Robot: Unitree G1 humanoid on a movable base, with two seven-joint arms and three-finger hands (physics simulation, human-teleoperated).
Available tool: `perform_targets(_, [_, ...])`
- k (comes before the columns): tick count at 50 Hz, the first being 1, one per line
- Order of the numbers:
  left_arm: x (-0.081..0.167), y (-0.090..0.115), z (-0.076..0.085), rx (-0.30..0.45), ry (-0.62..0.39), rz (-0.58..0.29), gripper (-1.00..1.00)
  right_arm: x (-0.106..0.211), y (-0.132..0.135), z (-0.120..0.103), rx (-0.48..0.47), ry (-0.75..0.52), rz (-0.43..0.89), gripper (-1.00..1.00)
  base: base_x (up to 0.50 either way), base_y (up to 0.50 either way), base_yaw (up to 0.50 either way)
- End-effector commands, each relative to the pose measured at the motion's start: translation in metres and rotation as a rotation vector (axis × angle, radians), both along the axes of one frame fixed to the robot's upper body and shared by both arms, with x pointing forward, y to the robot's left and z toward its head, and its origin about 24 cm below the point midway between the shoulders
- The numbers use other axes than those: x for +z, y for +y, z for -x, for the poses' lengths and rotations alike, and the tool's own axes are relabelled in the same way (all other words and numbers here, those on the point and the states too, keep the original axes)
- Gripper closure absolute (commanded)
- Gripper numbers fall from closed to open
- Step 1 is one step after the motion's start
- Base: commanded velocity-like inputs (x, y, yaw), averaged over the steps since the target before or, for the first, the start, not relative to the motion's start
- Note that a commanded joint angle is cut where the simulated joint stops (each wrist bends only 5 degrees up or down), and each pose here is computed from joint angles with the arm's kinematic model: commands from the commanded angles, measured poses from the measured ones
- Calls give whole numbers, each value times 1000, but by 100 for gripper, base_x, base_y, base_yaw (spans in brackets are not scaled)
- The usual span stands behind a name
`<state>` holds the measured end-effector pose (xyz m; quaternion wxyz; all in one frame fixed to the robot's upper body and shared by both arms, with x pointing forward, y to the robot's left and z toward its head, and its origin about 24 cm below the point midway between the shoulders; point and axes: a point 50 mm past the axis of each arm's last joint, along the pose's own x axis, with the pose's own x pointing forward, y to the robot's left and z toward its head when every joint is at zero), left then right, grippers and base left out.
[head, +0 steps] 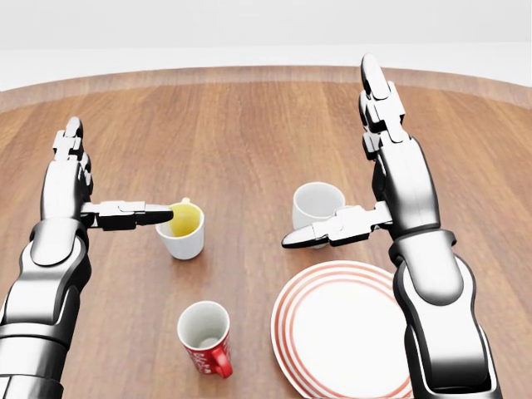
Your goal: Pick up the red mug and put it on the plate
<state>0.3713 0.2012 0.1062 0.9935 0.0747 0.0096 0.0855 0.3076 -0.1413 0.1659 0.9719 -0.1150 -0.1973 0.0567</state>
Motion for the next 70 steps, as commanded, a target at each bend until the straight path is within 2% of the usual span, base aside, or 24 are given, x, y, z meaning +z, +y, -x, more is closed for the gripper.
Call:
perform_targets(1, [-1,1,0,1,4,1,-100,-2,0,0,-2,7,2,-100,28,0,0])
perform_targets(19, [-3,1,0,2,14,3,-100,-2,0,1,1,7,3,-100,29,0,0])
perform_targets(27, [-4,5,1,7,14,6,-100,6,3,-1,22,-19,32,-100,0,0,0])
perform_targets(37, [-3,10,3,16,10,8,-100,20,23,-3,87,-66,211,-100,0,0,0])
perform_targets(51, [-6,16,3,29,25,8,-100,24,50,-2,194,-60,463,-100,0,0,0])
perform_targets(61, [-3,17,2,34,21,6,-100,11,70,2,274,5,642,-100,0,0,0])
perform_targets(70, [-5,18,1,35,32,4,-100,-5,82,2,305,76,709,-100,0,0,0])
